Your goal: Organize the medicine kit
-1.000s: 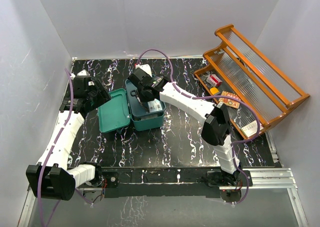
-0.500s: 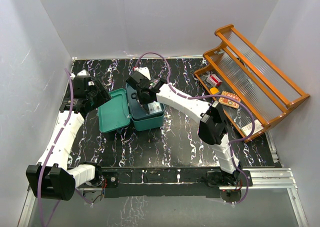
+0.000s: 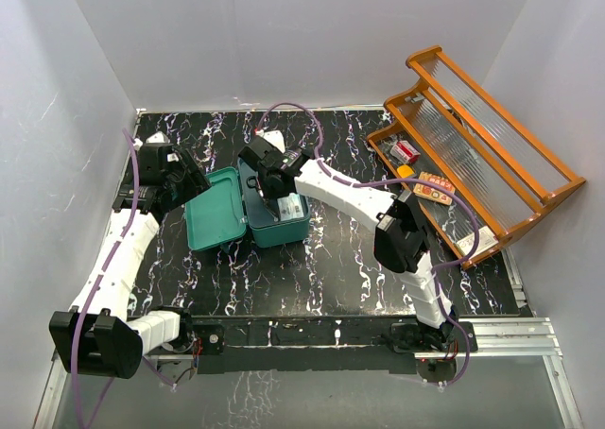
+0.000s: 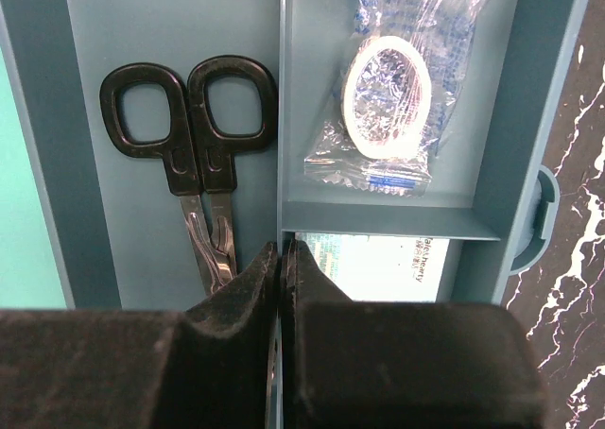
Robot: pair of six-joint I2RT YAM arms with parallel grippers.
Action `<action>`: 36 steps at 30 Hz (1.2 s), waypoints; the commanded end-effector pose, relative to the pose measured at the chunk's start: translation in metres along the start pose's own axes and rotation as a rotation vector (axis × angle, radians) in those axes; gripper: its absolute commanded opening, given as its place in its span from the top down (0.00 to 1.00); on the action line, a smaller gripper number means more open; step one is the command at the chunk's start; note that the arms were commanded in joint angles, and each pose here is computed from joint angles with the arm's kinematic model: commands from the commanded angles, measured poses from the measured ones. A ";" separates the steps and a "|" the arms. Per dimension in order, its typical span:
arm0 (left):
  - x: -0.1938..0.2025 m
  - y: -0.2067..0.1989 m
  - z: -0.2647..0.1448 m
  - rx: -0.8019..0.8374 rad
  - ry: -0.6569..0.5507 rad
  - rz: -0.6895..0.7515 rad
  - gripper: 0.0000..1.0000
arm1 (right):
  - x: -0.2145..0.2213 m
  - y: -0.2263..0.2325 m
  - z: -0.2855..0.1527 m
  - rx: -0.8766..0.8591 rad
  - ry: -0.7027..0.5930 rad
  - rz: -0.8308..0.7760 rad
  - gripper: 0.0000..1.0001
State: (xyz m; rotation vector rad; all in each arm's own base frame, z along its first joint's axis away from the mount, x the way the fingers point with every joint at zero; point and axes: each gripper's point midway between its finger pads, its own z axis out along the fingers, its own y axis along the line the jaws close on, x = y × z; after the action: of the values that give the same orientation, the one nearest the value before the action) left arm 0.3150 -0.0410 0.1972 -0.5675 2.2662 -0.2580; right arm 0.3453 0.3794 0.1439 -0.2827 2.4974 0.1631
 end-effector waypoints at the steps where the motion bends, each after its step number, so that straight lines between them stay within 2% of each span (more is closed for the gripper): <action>1: 0.002 0.003 0.000 -0.003 0.004 0.008 0.37 | 0.002 -0.001 -0.008 0.002 0.009 0.011 1.00; 20: 0.005 0.007 0.004 -0.024 0.018 0.023 0.33 | 0.007 -0.002 0.007 0.012 0.069 -0.039 0.99; 26: 0.008 0.022 0.010 -0.070 0.038 0.011 0.27 | -0.026 0.004 -0.021 -0.040 -0.031 -0.002 0.73; 31: 0.014 0.038 0.018 -0.092 0.074 -0.044 0.21 | -0.049 0.004 -0.052 -0.095 -0.121 0.039 0.55; 36: 0.012 0.052 0.022 -0.084 0.078 -0.120 0.13 | -0.067 0.000 -0.073 -0.203 -0.167 0.074 0.50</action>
State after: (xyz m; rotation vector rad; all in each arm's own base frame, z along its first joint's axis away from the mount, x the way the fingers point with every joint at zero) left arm 0.3083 -0.0077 0.1562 -0.6980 2.3471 -0.1910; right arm 0.3442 0.3767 0.1629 -0.3151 2.5019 0.2244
